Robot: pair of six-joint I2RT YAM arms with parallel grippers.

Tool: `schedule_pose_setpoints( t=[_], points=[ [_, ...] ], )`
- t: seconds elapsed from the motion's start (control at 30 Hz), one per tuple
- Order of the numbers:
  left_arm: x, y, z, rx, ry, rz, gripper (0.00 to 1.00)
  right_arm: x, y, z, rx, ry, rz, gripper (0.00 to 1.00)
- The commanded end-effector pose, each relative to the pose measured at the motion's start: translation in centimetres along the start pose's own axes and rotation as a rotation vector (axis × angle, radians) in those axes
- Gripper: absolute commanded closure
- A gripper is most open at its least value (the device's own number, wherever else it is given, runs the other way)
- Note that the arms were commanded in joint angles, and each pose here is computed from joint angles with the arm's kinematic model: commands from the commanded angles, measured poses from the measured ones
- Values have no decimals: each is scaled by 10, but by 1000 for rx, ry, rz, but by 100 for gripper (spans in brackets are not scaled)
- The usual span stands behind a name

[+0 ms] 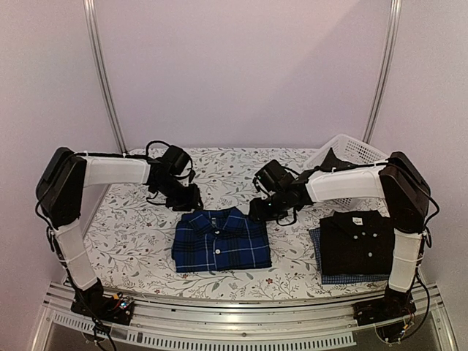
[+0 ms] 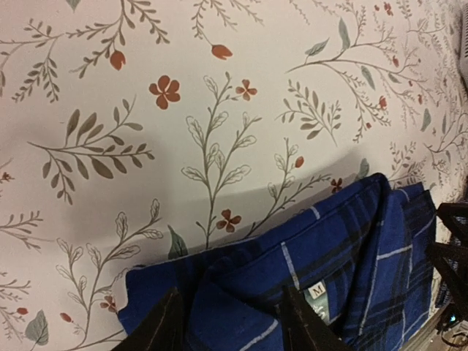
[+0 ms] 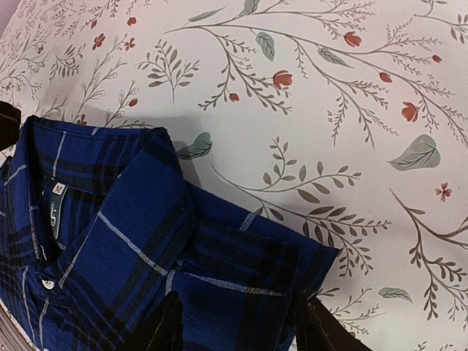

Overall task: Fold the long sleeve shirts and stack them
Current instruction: Adjust the square-folded shirt at the center of the board.

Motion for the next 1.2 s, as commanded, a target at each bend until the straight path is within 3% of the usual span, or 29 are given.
schedule_pose_setpoints(
  t=[0.0,0.17,0.27,0.43,0.6,1.17],
  points=[
    [14,-2,-3,42,32,73,56,6,-3,-5,4,4,-8,50],
    [23,-13,-3,54,48,57,69,8,-2,-7,4,9,6,56],
    [25,-16,-2,59,51,51,82,10,-2,-8,5,13,9,62],
    [24,-23,0,72,50,37,100,9,-1,-6,6,4,13,76],
    [17,-32,1,88,37,22,100,1,1,-2,5,-13,21,99],
    [-25,-76,11,151,-71,-88,100,-51,5,-7,31,-73,23,100]
  ],
)
Point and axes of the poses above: each gripper's point midway between its finger pads, its own x axis out along the fingers, its own y axis along the line the jaws close on, z = x × y, the point moved 5 cm from there along -x, back along the fingers, and after that the axes turned 7 degrees about -x, right-handed, at the moved point
